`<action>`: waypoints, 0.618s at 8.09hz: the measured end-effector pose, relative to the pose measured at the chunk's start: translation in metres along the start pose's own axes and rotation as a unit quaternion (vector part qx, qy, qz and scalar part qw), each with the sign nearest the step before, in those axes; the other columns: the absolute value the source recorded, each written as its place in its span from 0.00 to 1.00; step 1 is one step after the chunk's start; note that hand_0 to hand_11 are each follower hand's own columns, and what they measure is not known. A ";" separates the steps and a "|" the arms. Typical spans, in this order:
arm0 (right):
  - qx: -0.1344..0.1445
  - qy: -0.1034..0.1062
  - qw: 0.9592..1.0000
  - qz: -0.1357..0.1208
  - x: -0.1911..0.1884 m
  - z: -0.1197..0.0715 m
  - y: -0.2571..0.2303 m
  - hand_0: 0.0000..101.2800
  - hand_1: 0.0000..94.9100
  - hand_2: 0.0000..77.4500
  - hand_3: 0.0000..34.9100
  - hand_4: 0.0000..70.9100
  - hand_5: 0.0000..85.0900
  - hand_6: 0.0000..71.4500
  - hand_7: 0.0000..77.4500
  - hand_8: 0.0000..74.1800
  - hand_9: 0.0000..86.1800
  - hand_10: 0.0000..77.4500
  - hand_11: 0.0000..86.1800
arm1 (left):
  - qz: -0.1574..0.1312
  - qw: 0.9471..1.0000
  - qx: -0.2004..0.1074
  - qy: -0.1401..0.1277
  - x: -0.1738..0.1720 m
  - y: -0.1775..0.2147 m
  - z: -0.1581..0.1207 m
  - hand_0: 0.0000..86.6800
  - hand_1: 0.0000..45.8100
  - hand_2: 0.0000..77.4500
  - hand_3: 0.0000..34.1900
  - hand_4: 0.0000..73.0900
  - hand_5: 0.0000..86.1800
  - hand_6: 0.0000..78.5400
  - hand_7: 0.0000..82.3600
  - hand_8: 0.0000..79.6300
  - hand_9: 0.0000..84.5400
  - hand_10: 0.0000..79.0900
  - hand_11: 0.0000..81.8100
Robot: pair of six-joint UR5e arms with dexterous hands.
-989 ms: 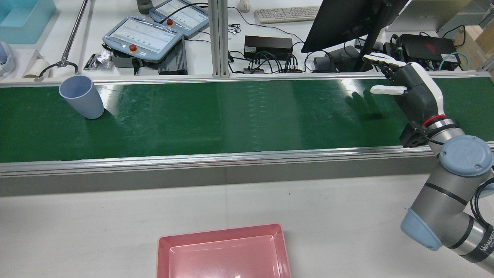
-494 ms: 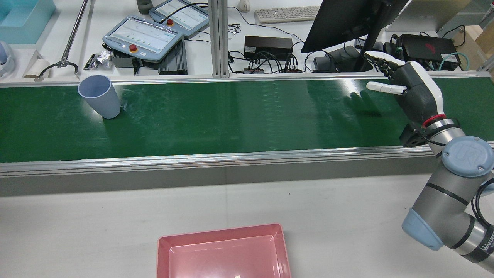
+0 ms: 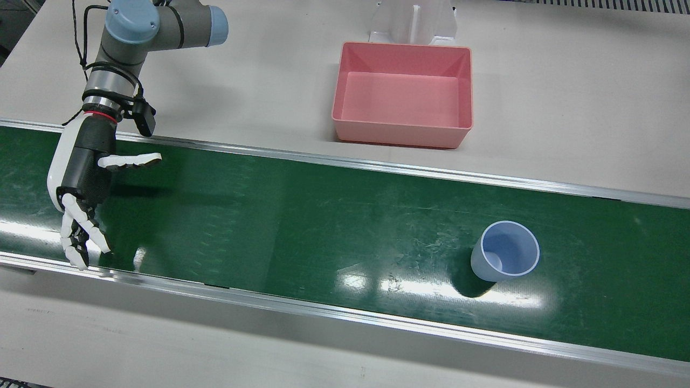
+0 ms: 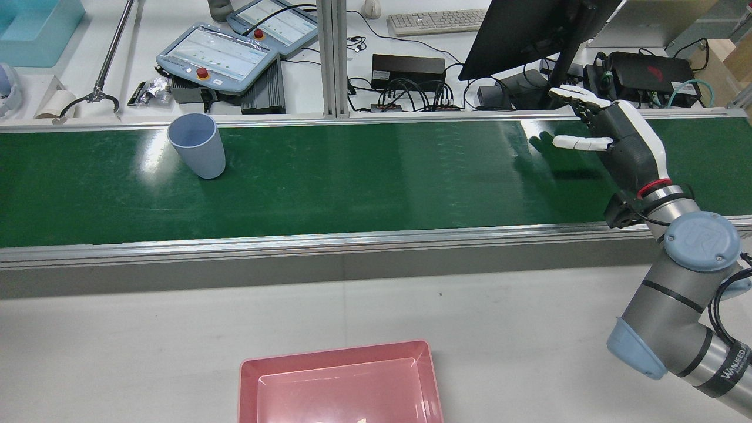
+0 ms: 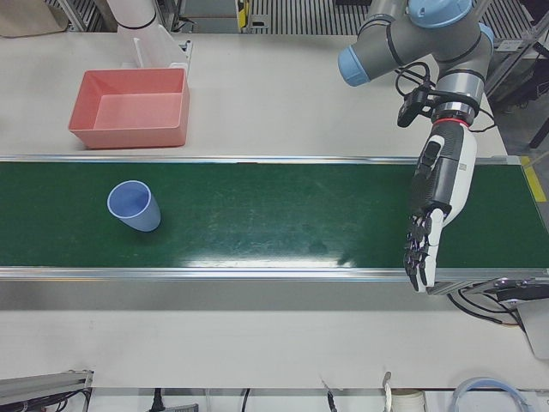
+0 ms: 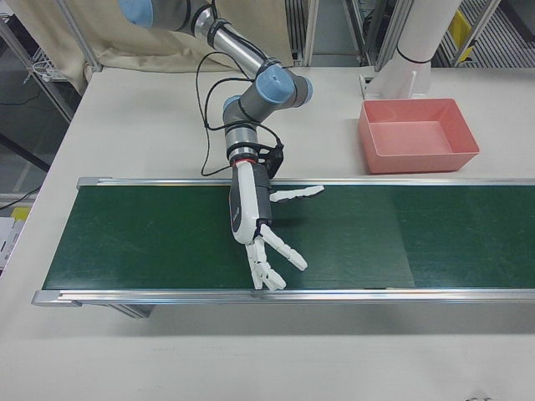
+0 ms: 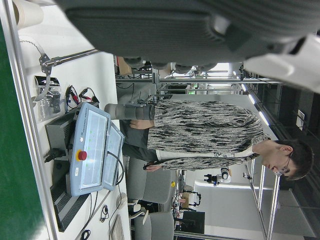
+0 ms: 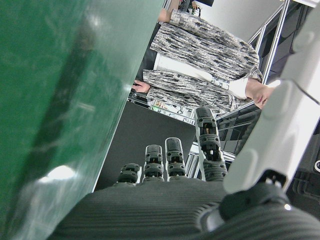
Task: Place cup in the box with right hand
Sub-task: 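Hold the open right hand in the cup's path as it approaches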
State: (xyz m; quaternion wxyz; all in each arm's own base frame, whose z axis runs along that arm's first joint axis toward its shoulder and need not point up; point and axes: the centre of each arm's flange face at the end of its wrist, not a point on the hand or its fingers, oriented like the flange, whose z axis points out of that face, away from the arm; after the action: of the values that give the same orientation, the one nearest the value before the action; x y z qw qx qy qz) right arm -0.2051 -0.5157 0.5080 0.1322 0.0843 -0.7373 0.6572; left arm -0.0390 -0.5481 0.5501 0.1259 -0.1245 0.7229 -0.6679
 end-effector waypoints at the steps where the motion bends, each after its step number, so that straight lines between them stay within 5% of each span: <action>1: 0.000 0.001 1.000 -0.003 0.002 0.000 0.000 0.46 0.09 0.05 0.00 0.20 0.05 0.08 0.32 0.10 0.18 0.06 0.08 | 0.000 1.000 0.000 0.000 0.000 0.000 0.000 0.00 0.01 0.01 0.00 0.01 0.01 0.01 0.01 0.00 0.00 0.00 0.00; 3: -0.001 0.005 1.000 -0.012 0.006 -0.001 0.001 0.46 0.09 0.06 0.00 0.22 0.05 0.08 0.33 0.10 0.18 0.06 0.08 | 0.000 1.000 0.000 0.000 0.000 0.000 0.000 0.00 0.01 0.01 0.00 0.01 0.01 0.00 0.01 0.00 0.00 0.00 0.00; 4: -0.001 0.005 1.000 -0.015 0.007 -0.001 0.002 0.46 0.10 0.14 0.00 0.18 0.05 0.08 0.33 0.10 0.18 0.06 0.08 | 0.000 1.000 0.000 0.000 0.000 0.000 0.000 0.00 0.01 0.01 0.00 0.01 0.01 0.01 0.01 0.00 0.00 0.00 0.00; 5: -0.001 0.005 1.000 -0.016 0.008 0.000 0.002 0.46 0.03 0.06 0.00 0.22 0.05 0.08 0.33 0.10 0.18 0.06 0.08 | 0.000 1.000 0.000 0.000 0.000 0.000 0.000 0.00 0.01 0.01 0.00 0.01 0.00 0.01 0.01 0.00 0.00 0.00 0.00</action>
State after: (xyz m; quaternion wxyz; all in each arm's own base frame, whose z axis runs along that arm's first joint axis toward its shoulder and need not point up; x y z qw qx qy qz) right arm -0.2135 -0.5146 0.5084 0.1465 0.0920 -0.7361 0.6544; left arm -0.0391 -0.5480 0.5500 0.1259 -0.1245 0.7228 -0.6680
